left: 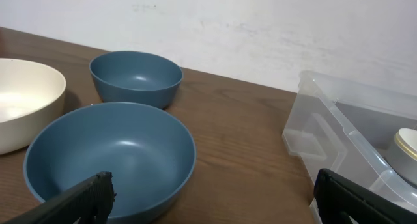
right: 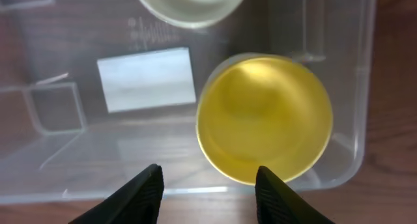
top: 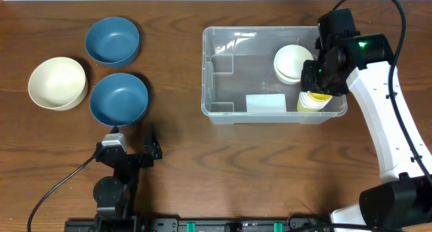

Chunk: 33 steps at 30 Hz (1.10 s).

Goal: Pack container
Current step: 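Release the yellow cup and withdraw the right gripper right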

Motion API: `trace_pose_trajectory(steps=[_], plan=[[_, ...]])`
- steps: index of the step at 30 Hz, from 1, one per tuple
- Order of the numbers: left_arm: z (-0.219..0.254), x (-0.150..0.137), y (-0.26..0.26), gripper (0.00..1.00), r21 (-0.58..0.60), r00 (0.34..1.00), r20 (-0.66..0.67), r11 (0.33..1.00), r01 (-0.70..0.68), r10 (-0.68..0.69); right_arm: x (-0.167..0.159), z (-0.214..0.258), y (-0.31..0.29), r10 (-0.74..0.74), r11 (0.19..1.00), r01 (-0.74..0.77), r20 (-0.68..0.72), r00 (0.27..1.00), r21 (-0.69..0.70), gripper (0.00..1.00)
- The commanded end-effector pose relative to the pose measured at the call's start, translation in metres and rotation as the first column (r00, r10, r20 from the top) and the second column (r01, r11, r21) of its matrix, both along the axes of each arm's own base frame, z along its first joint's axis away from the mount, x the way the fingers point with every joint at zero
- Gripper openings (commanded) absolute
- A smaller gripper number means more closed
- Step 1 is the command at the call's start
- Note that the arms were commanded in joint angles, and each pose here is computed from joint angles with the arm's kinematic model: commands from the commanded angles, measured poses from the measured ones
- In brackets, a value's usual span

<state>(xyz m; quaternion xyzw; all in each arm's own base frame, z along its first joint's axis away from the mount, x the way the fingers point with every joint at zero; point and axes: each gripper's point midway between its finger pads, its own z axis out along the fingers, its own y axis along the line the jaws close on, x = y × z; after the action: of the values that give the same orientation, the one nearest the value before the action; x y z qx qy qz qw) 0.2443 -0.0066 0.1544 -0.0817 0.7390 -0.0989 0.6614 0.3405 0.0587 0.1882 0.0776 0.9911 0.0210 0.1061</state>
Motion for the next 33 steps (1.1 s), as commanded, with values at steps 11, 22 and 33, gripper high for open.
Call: trace_pose_trajectory(steps=[11, 22, 33], plan=[[-0.016, 0.000, 0.001, 0.98, -0.009, 0.999, -0.042, 1.000, -0.004, 0.004, 0.017, 0.103, -0.061, -0.149, 0.988, 0.155, 0.203, 0.968, -0.014, 0.57], [-0.016, 0.000, 0.001, 0.98, -0.009, 0.999, -0.042, 1.000, -0.004, 0.004, 0.021, 0.062, -0.143, -0.315, 0.945, 0.322, 0.114, 0.942, -0.050, 0.66], [-0.016, 0.000, 0.001, 0.98, -0.009, 0.999, -0.043, 1.000, -0.004, 0.004, 0.017, -0.017, -0.171, -0.410, 0.908, 0.407, -0.013, 0.912, -0.099, 0.75]])
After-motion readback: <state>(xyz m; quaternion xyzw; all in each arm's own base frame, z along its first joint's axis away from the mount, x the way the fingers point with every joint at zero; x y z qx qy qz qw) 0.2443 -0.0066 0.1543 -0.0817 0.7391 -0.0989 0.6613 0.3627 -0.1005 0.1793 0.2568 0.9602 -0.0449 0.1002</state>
